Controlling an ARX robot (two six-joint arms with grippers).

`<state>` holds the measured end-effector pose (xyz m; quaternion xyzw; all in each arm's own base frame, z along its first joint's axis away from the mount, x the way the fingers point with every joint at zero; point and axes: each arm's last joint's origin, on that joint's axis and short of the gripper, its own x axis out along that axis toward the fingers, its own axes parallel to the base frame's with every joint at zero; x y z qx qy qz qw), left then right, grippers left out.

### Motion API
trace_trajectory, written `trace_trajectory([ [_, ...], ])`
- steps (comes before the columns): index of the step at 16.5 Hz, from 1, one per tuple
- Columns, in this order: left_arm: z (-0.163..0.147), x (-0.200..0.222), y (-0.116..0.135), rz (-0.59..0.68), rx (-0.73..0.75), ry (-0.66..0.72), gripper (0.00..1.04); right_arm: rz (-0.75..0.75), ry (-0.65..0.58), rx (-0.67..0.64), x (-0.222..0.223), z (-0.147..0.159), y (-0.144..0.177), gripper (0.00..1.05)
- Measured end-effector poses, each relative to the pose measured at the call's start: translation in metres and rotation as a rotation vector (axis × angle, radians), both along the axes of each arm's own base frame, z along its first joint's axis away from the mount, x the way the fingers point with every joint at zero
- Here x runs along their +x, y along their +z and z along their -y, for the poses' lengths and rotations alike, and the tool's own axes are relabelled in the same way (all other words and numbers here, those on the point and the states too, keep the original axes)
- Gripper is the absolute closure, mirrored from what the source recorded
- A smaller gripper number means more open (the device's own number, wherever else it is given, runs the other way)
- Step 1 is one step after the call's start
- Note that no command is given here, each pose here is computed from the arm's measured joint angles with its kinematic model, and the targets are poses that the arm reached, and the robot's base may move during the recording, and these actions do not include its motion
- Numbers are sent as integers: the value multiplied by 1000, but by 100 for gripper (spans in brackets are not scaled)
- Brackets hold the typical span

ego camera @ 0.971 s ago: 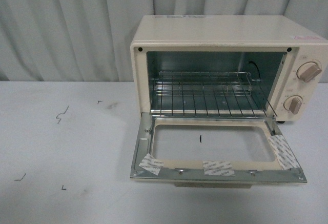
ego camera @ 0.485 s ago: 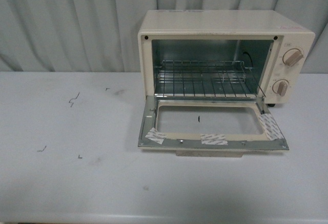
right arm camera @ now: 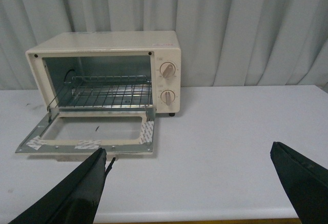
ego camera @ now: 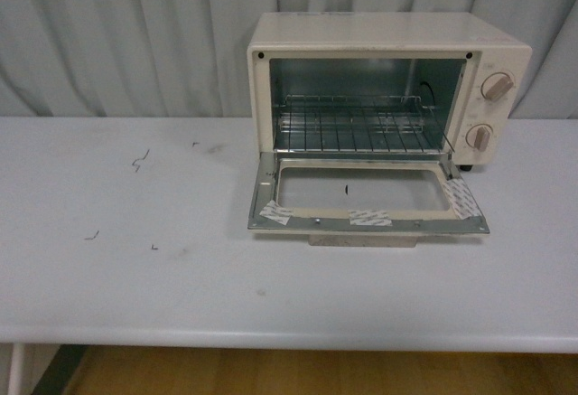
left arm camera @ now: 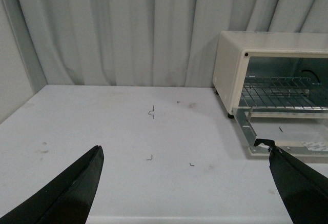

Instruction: Open oven

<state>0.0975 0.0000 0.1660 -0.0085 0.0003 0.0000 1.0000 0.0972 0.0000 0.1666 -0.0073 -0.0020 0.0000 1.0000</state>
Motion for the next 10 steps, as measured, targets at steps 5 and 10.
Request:
trace_trajectory([
  [5,0,0,0,0,0,0,7,0,0,0,0,0,0,6],
  [10,0,0,0,0,0,0,7,0,0,0,0,0,0,6],
])
